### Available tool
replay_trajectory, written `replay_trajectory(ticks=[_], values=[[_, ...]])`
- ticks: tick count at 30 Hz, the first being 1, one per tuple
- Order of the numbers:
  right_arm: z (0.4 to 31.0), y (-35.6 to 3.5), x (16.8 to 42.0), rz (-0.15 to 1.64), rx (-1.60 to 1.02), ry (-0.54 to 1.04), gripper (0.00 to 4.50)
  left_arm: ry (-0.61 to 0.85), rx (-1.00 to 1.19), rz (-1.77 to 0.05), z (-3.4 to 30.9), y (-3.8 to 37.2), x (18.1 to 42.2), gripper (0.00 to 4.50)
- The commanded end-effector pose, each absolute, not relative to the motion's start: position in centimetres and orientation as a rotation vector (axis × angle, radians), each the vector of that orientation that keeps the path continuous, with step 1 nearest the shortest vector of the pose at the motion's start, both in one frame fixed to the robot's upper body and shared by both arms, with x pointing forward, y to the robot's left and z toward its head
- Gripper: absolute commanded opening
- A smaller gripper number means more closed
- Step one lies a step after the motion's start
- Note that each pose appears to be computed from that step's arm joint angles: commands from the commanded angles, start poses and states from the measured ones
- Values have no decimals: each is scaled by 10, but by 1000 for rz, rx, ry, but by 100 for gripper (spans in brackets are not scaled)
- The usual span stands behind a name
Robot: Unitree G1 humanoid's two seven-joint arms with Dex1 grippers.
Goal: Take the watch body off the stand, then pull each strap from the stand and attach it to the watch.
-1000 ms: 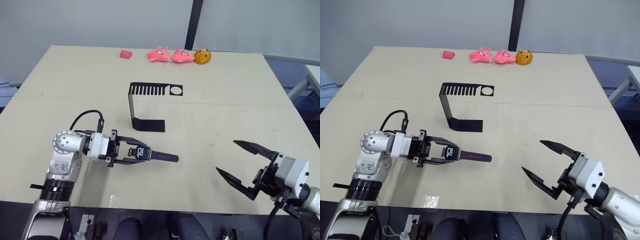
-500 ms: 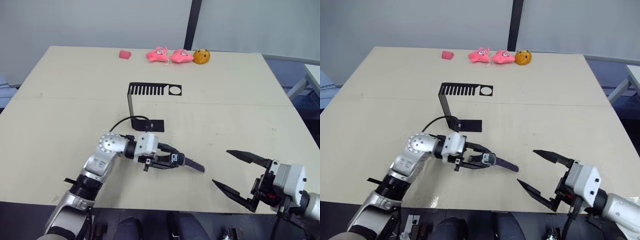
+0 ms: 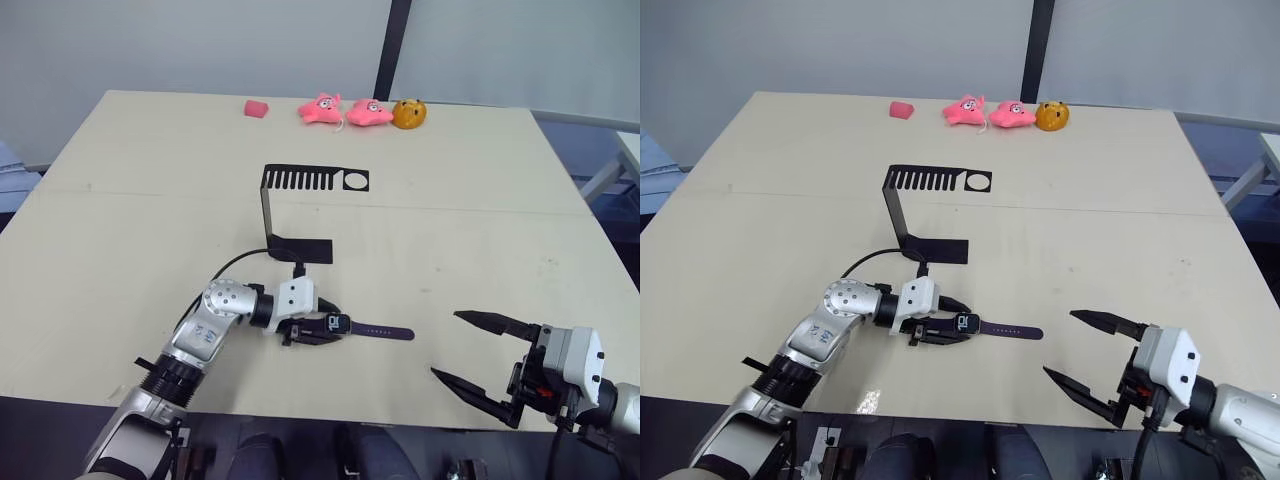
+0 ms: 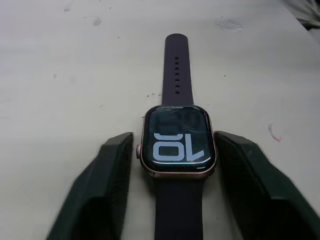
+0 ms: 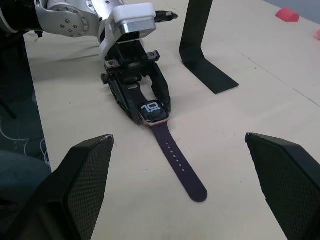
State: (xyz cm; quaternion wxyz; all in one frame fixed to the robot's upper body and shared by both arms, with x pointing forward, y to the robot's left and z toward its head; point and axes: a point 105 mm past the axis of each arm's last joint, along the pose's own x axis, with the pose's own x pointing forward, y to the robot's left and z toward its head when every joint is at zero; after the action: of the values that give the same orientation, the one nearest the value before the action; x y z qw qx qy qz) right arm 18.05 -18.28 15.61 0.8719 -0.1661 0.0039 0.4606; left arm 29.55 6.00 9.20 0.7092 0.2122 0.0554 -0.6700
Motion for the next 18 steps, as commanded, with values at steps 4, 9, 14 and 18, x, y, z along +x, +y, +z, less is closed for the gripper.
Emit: replay_trajectory(ticks=[4, 9, 14, 18], values=[[172, -201, 169, 979, -435, 12, 450, -70, 458, -1390, 145, 136, 286, 448], [179, -217, 163, 974, -491, 45, 450, -8, 653, -1187, 157, 221, 281, 448], [182, -230, 170, 971, -544, 56, 450, 31, 705, -1050, 162, 259, 269, 448], [179, -234, 179, 977, -552, 47, 450, 24, 697, -1017, 159, 262, 265, 448]])
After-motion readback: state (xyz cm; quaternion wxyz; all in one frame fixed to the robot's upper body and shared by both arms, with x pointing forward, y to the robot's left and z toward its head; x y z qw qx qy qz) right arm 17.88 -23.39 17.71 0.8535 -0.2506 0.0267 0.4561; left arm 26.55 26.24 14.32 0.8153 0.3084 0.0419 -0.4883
